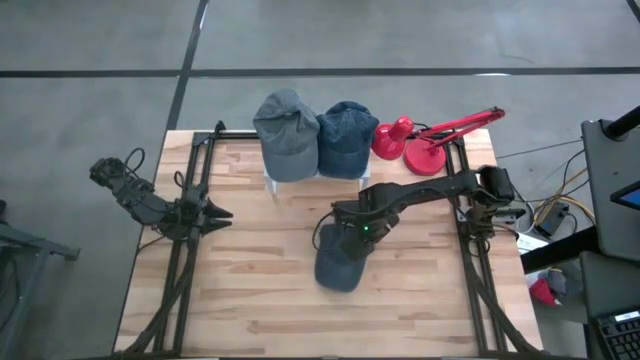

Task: Pick & Place hat
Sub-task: Stack the blue cap on the blue cap on the shelf

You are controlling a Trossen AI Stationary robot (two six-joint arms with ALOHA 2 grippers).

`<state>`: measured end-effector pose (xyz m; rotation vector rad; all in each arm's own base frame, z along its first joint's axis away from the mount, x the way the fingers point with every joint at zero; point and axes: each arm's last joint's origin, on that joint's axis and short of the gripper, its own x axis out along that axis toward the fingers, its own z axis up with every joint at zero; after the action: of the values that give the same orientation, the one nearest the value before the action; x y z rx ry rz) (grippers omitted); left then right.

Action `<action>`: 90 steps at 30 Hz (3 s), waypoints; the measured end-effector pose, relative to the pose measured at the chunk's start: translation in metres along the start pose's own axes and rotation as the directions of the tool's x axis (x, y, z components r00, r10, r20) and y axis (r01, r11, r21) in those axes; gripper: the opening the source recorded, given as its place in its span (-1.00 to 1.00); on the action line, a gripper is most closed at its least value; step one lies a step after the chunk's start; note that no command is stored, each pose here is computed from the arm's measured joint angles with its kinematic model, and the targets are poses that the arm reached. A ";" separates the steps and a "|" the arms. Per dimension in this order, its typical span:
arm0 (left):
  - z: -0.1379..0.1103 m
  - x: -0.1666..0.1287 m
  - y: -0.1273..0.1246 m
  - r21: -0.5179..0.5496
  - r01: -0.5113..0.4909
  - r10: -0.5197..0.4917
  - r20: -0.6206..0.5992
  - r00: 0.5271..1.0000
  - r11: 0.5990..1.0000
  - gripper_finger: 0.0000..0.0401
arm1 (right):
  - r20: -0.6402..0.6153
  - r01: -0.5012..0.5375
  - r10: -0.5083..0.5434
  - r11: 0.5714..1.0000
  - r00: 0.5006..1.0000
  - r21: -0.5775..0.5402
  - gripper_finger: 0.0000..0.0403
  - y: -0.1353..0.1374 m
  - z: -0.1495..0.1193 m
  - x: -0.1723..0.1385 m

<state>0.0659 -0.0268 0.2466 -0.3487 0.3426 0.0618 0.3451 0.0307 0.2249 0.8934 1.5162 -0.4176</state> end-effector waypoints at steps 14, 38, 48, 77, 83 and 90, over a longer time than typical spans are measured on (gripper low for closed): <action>-0.002 0.000 0.001 0.019 -0.006 0.007 -0.020 1.000 1.000 -0.39 | -0.033 0.086 -0.086 0.996 0.996 0.014 0.13 0.005 0.019 0.035; -0.002 0.000 0.001 0.029 0.011 -0.010 -0.030 0.999 1.000 -0.39 | -0.139 0.207 -0.221 0.973 0.965 -0.103 -0.03 0.036 0.031 0.110; -0.002 0.000 0.001 0.015 0.012 -0.011 -0.029 1.000 1.000 -0.39 | -0.148 0.352 -0.377 0.921 0.914 -0.168 -0.85 0.025 0.023 0.104; 0.000 0.000 -0.001 -0.072 0.022 -0.023 -0.006 1.000 0.997 -0.39 | 0.493 -0.107 0.316 0.908 0.810 -0.405 -0.94 -0.006 -0.081 -0.160; 0.003 0.000 -0.002 -0.095 0.018 -0.016 0.024 1.000 0.995 -0.39 | 0.714 -0.104 0.427 0.887 0.555 -0.450 -0.94 -0.022 -0.082 -0.207; 0.004 0.000 -0.001 -0.106 -0.023 0.029 0.060 0.998 0.994 -0.39 | 0.832 0.002 0.355 0.919 0.426 -0.394 -0.94 -0.053 -0.065 -0.237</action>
<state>0.0671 -0.0260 0.2505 -0.4463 0.2835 0.1163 0.2460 -0.0243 0.4500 0.3895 0.4275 -0.3583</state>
